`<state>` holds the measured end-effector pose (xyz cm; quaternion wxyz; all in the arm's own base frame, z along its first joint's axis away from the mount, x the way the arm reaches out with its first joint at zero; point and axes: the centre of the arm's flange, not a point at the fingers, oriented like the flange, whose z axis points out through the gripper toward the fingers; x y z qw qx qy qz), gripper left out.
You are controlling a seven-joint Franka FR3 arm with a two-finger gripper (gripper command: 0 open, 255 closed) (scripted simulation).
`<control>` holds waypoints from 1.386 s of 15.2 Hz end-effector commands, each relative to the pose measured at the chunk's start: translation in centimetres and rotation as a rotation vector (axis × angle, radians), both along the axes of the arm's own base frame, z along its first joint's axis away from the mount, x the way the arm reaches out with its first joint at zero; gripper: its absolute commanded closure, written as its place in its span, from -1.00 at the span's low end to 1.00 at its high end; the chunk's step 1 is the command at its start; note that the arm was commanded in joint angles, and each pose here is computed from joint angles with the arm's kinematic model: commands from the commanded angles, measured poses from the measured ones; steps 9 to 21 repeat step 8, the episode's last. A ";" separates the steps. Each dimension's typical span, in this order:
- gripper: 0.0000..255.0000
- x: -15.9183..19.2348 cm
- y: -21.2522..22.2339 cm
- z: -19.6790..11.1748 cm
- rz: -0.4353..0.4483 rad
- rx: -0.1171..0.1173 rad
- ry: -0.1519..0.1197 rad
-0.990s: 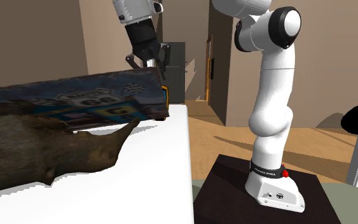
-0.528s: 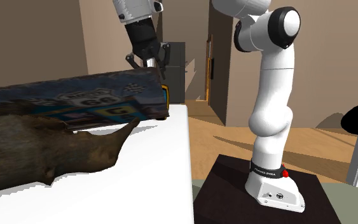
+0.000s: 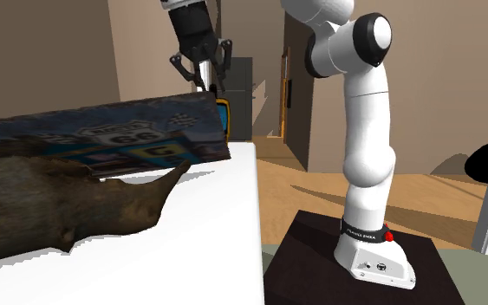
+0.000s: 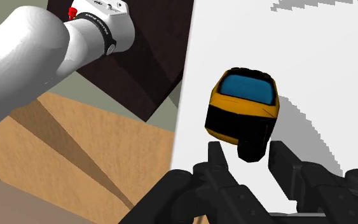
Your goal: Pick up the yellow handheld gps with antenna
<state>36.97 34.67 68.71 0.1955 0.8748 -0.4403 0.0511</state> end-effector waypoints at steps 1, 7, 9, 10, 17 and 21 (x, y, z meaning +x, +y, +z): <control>1.00 0.0 0.0 1.0 -0.001 -0.001 0.000; 1.00 0.0 0.0 3.8 -0.001 -0.001 0.000; 1.00 0.0 0.0 3.8 -0.001 -0.001 0.000; 1.00 0.0 0.0 3.8 -0.001 -0.001 0.000; 1.00 0.0 0.0 3.8 -0.001 -0.001 0.000; 1.00 0.0 0.0 3.8 -0.001 -0.001 0.000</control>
